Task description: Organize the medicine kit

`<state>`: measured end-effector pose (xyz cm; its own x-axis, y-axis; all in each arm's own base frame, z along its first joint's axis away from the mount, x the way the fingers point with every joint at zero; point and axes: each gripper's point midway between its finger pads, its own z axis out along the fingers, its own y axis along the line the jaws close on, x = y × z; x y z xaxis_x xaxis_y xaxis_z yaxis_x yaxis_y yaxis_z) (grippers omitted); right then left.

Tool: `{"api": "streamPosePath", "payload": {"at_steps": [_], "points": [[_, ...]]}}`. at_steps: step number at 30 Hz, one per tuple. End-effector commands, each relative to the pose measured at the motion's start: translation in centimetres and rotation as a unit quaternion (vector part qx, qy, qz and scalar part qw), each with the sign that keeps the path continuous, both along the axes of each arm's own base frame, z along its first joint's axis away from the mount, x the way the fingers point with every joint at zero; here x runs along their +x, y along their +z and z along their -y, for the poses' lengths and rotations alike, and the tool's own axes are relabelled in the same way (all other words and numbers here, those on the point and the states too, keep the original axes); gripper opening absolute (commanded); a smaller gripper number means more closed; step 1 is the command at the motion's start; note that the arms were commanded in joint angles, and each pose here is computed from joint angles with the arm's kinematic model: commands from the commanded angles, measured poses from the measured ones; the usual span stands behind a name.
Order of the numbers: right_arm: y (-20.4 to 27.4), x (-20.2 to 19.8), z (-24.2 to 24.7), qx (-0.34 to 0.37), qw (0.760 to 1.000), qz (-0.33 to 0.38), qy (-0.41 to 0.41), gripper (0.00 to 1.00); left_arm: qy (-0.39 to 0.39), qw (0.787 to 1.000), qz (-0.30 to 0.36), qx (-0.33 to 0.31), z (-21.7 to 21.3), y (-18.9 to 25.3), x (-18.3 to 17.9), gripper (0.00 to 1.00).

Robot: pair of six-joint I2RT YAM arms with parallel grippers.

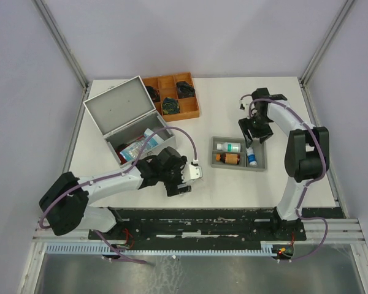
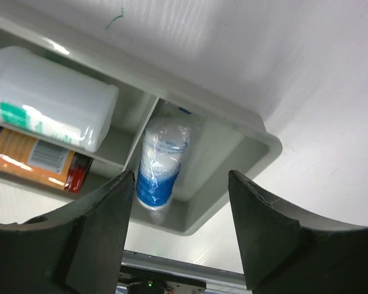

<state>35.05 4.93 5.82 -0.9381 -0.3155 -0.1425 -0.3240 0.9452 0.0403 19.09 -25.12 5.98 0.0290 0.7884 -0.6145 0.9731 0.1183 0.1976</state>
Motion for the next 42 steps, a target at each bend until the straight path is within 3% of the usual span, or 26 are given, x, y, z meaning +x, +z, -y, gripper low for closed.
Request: {"api": "streamPosePath", "payload": {"at_steps": [1,9,13,39,42], "points": [[4.5,0.8,-0.6,0.029,0.997,0.075,-0.001,0.72,0.044,0.999,-0.024,0.008,0.7,-0.7,0.6,0.92],[6.7,-0.4,-1.3,0.054,0.993,0.107,0.002,0.72,0.084,0.996,-0.025,0.013,1.4,-2.0,0.8,0.92],[6.7,-1.1,-1.6,0.065,0.992,0.107,0.003,0.72,0.081,0.996,-0.035,0.022,1.8,-2.6,0.8,0.86],[6.8,-2.1,-2.5,0.092,0.99,0.102,0.015,0.71,0.04,0.998,-0.052,-0.012,2.9,0.4,0.1,0.05],[6.8,-2.1,-2.5,0.094,0.99,0.102,0.016,0.71,0.036,0.998,-0.049,-0.012,2.7,1.0,0.1,0.03]]}}
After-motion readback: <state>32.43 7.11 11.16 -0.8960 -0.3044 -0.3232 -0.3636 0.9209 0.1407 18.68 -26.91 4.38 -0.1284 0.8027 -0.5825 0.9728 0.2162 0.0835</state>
